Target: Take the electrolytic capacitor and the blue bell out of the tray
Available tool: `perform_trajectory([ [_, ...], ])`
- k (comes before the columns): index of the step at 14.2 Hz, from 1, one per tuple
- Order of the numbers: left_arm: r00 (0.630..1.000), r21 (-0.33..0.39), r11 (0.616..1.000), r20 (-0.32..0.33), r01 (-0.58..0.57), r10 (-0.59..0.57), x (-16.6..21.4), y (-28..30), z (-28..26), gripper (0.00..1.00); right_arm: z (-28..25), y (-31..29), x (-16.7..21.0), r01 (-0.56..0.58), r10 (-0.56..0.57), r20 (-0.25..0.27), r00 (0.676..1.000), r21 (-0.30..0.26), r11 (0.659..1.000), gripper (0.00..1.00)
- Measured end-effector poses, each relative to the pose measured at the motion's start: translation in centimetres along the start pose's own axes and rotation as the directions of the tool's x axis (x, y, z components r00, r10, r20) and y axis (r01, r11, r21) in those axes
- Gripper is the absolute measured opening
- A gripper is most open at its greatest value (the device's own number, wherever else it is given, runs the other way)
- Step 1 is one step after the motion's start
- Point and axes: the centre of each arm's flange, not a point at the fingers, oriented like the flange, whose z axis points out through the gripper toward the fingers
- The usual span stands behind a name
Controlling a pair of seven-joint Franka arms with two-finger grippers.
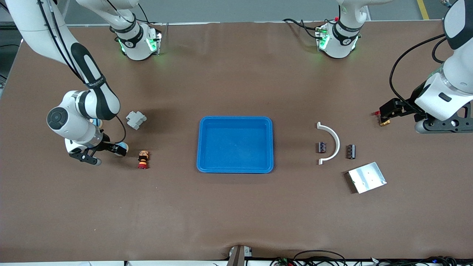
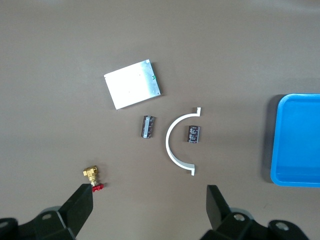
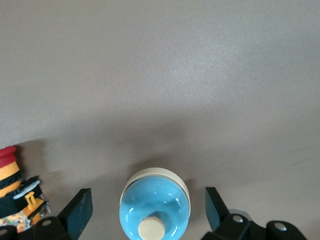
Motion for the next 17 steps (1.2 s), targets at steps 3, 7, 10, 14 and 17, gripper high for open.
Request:
perform_trajectory([
  [3,1.0,0.001,1.0,0.0,0.01,-0.01,0.1,-0.5,0.0,1.0,-2.7,-0.4,1.3,0.004,-0.003,0.047,0.999,-0.008,1.0,1.0],
  [7,1.0,0.002,1.0,0.0,0.02,-0.02,0.2,-1.1,0.0,1.0,-9.5,-1.3,4.2,0.018,-0.017,0.093,0.996,-0.016,1.0,1.0],
  [10,0.999,0.002,0.999,0.0,0.046,-0.046,0.3,-2.9,0.1,1.0,-12.7,-1.4,4.9,0.091,-0.089,0.042,0.995,-0.04,0.995,1.0],
  [14,0.999,0.002,0.999,-0.002,0.05,-0.05,0.5,-3.6,0.2,1.0,-19.0,-0.5,6.6,0.157,-0.152,0.071,0.986,-0.061,0.986,1.0],
  [17,0.999,0.001,0.999,-0.005,0.05,-0.05,0.9,-5.8,0.9,1.0,-24.9,0.8,8.2,0.174,-0.17,0.064,0.983,-0.06,0.983,1.0],
])
